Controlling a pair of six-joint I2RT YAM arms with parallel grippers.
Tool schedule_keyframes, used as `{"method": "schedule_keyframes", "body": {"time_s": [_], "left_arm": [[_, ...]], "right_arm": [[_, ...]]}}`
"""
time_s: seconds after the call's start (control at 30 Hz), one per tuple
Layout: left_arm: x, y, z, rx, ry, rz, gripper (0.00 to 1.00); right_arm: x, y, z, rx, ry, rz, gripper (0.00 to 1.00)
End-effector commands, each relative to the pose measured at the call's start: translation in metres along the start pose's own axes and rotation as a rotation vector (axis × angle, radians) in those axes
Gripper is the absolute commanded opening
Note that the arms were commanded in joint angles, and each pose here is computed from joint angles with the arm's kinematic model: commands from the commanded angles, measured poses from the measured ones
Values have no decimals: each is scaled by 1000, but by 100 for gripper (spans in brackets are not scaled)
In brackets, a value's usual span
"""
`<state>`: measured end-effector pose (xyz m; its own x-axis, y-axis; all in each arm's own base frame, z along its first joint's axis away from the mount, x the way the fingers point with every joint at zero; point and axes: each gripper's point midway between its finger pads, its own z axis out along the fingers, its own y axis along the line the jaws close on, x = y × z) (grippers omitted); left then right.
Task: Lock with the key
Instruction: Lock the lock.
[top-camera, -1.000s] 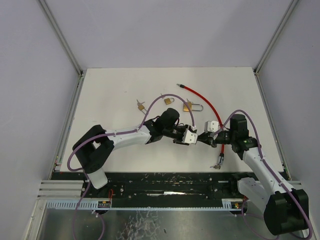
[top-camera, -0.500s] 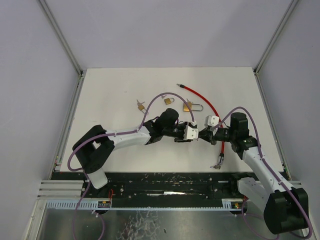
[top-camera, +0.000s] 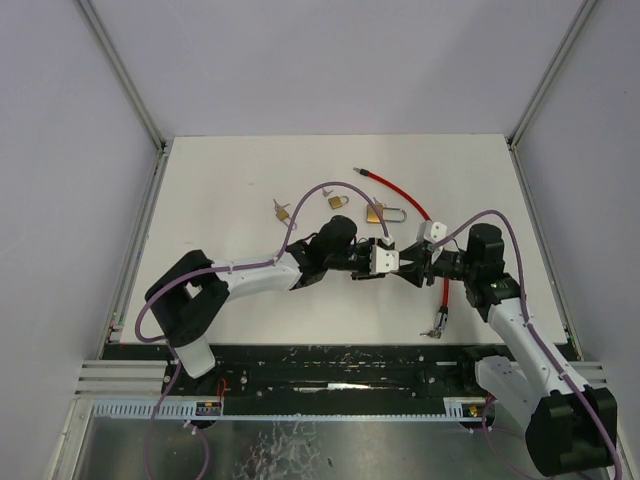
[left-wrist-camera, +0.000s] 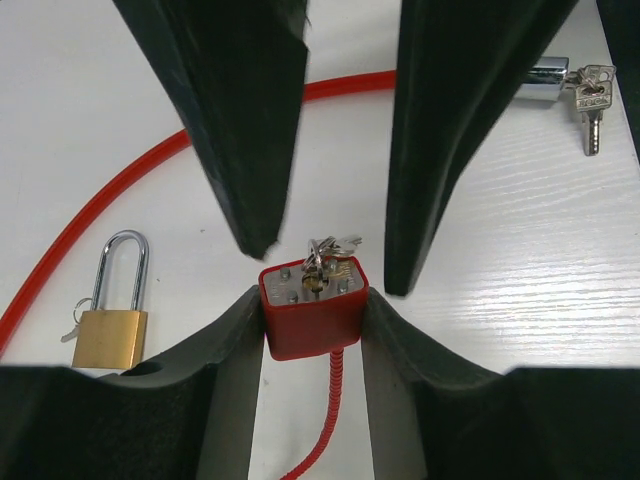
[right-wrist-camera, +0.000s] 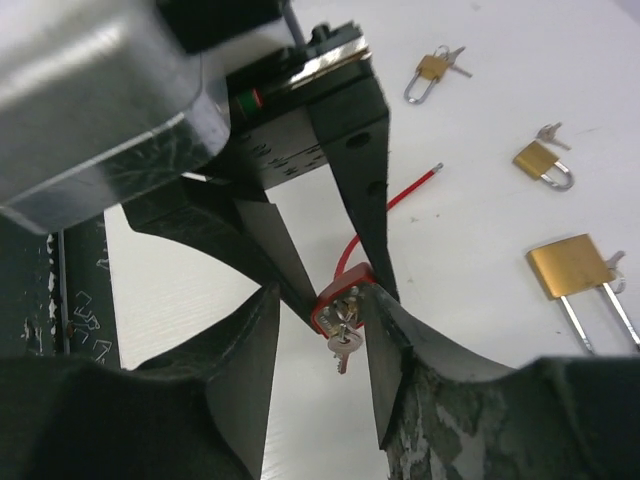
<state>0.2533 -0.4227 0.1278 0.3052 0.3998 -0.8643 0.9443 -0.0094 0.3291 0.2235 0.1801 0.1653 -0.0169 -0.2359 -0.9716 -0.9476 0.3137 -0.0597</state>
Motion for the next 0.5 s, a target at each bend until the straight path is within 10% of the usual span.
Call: {"method": "schedule_keyframes", "body": {"time_s": [0.0,0.47], "left_arm": [[-31,15,-6,-67,-87,46,0],[-34,18,-9,-97,-111,48,0]], "right_arm": [[-31,0,-10,5,-102,-7,48],[4,-31,-6,116,6,180,47]]}}
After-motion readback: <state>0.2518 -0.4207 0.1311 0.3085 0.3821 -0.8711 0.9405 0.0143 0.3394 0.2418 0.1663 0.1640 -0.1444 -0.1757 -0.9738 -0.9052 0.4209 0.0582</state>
